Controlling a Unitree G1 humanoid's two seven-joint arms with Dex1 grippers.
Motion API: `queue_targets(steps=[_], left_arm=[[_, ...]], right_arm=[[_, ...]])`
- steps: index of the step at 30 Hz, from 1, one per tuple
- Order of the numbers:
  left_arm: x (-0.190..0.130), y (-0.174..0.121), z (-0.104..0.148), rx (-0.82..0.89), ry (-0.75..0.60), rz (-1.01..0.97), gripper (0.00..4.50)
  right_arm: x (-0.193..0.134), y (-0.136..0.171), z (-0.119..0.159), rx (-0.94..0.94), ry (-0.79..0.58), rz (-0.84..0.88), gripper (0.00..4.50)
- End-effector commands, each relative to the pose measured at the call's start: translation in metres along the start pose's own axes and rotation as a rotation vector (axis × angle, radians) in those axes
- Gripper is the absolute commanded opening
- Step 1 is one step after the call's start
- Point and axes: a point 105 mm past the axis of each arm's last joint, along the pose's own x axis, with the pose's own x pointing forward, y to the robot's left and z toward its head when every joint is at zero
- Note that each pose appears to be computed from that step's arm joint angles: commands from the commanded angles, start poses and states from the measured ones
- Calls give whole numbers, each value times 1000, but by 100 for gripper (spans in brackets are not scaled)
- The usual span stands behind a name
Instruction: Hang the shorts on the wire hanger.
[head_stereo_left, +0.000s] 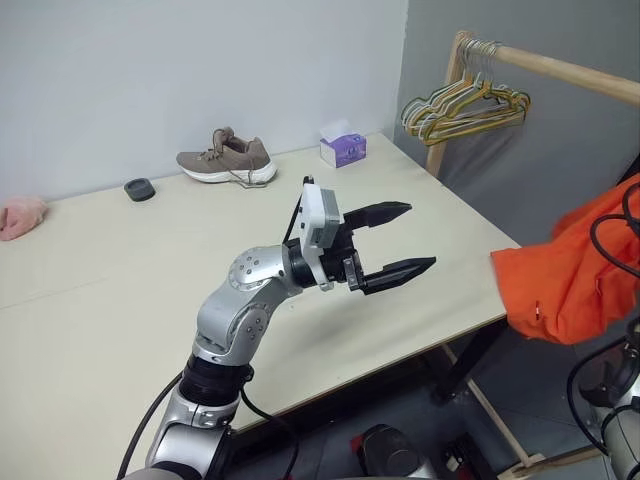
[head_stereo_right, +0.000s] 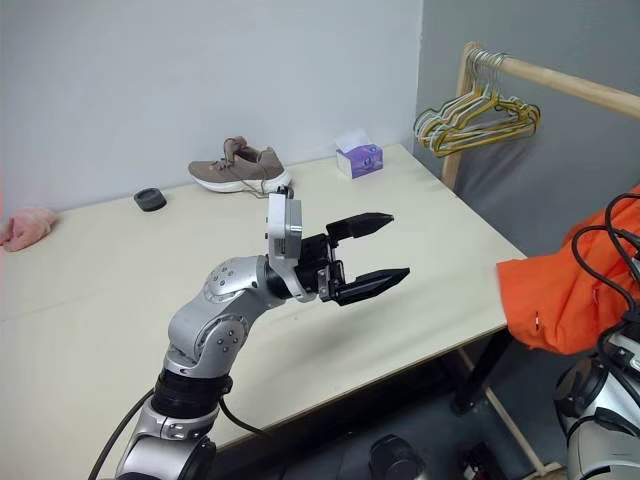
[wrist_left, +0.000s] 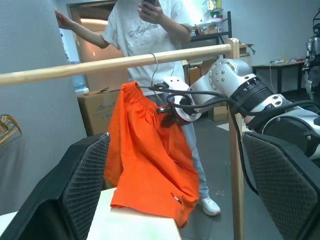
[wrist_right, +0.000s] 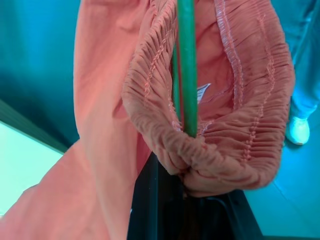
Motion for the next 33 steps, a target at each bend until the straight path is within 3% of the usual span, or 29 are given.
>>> queue_targets(steps=[1, 6, 20, 33], left_arm=[[6, -6, 13, 47, -39, -36, 447], [10, -7, 15, 47, -47, -42, 447], [11, -8, 14, 42, -45, -40, 450], [12, -9, 14, 38, -49, -38, 450]], right_arm=[[-5, 4, 8, 12, -44, 22, 0], [-11, 5, 16, 32, -100, 42, 0], [-50, 7, 36, 91, -351, 20, 449], [-95, 25, 78, -148, -789, -2, 449]])
